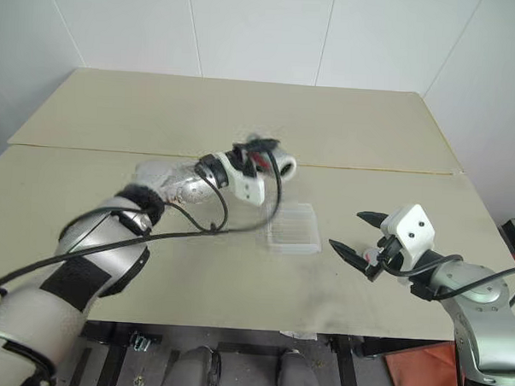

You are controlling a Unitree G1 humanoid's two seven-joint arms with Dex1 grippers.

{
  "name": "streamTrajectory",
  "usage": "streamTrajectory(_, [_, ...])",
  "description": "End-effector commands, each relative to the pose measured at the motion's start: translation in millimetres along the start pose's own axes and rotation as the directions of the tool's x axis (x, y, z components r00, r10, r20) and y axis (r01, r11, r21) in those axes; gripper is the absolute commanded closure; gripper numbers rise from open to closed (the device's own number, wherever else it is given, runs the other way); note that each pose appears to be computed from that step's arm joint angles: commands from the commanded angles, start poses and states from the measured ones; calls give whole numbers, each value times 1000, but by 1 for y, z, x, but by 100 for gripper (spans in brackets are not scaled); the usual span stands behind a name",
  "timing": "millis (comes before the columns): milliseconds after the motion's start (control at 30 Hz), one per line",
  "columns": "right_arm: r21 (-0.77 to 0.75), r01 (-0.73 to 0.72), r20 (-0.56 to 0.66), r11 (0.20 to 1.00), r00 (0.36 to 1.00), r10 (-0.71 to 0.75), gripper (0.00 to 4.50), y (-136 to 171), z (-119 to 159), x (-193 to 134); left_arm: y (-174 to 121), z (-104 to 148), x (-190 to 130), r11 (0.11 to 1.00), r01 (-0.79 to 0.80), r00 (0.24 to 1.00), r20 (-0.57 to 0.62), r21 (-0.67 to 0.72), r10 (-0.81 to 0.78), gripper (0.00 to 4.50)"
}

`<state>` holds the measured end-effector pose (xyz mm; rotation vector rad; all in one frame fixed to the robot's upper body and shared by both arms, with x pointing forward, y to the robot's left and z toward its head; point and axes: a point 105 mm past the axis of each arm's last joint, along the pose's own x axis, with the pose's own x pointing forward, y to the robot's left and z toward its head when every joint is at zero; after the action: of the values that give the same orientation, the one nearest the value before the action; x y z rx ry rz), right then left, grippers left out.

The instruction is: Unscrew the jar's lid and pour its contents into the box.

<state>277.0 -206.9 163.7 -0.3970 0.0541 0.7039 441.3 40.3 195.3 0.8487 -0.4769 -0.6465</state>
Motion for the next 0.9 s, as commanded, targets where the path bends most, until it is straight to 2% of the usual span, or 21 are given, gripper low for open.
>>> streamTrajectory(33, [-43, 23, 36, 999, 999, -22, 5, -3, 9, -1, 36, -3, -8, 889, -95, 992, 27, -448, 120, 246])
streamTrajectory(133, [-39, 17, 42, 999, 999, -16, 5, -2, 8, 0, 45, -8, -18, 754, -134, 979, 33, -642, 202, 246])
streamTrajectory(200, [-35, 18, 46, 999, 999, -16, 5, -3, 8, 1, 42, -11, -31, 700, -159, 969, 24, -696, 244, 246])
streamTrajectory(433, [-38, -10, 59, 999, 998, 12, 5, -3, 9, 9, 4, -23, -71, 686, -226, 968, -78, -692, 240, 246])
streamTrajectory(600, [-38, -22, 63, 999, 998, 25, 5, -5, 8, 14, -11, -23, -83, 660, -242, 966, -117, -711, 229, 246])
streamTrajectory(700, [-38, -25, 69, 999, 997, 28, 5, -5, 9, 15, -26, -30, -90, 698, -228, 974, -148, -679, 174, 246])
streamTrajectory(800, [-37, -28, 70, 999, 997, 30, 5, -3, 9, 16, -35, -41, -94, 663, -266, 964, -214, -700, 160, 246])
streamTrajectory(900, [-36, -27, 67, 999, 997, 29, 5, -2, 8, 16, -37, -44, -97, 647, -278, 960, -222, -710, 169, 246])
